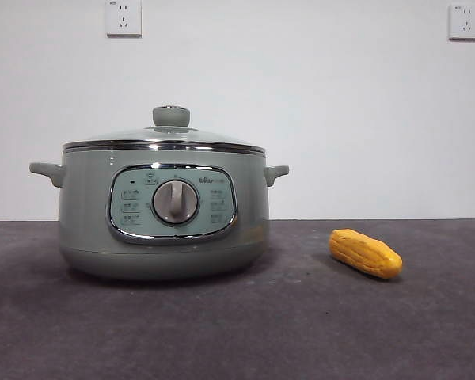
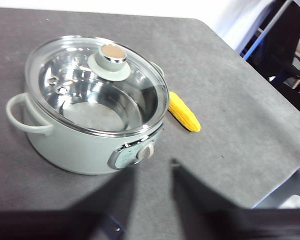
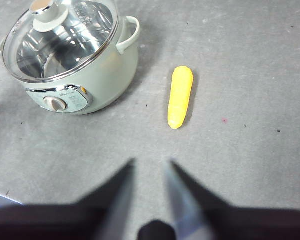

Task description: Pick up the corn,open the lid,put the corn in the pot,close the lid

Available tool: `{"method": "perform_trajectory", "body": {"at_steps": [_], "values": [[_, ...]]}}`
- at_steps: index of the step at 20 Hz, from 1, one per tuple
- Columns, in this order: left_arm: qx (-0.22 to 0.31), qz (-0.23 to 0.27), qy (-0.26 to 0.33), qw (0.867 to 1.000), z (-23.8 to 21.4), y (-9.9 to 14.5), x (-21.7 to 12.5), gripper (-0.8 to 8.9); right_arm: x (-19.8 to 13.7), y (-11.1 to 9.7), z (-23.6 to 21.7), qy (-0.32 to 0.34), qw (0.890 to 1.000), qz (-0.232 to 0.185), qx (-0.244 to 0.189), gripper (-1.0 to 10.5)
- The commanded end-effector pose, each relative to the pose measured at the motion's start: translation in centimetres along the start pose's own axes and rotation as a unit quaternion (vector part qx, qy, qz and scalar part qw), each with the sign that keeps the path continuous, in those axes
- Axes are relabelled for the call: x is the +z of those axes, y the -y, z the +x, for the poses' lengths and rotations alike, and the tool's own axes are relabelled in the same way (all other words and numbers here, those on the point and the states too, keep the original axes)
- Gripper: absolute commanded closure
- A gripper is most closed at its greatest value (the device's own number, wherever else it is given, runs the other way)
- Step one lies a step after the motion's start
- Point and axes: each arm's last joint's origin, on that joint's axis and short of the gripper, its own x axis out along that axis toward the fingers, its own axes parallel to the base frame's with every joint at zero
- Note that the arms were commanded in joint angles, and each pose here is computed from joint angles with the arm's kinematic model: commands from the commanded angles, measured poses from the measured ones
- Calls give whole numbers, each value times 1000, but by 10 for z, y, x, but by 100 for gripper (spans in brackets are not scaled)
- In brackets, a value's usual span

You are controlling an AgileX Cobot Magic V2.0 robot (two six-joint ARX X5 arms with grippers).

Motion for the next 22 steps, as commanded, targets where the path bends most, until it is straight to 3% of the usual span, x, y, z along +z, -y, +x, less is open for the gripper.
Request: {"method": "perform_trajectory", "body": {"at_steps": [1,13,20,22], "values": [[-6,0,3,1000,-1,1,3,283,1,-1,-1,4,1000,-3,2,436],[-7,11,16,1000,-7,6,11,283,22,13,28,-11,999,26,19,443],[-7,5,8,1000,3,-1,18,283,47,36,120,-107,992,39,48,447],[-7,2,5,1000,6,-2,19,283,48,37,153,-143,989,26,33,447]]}}
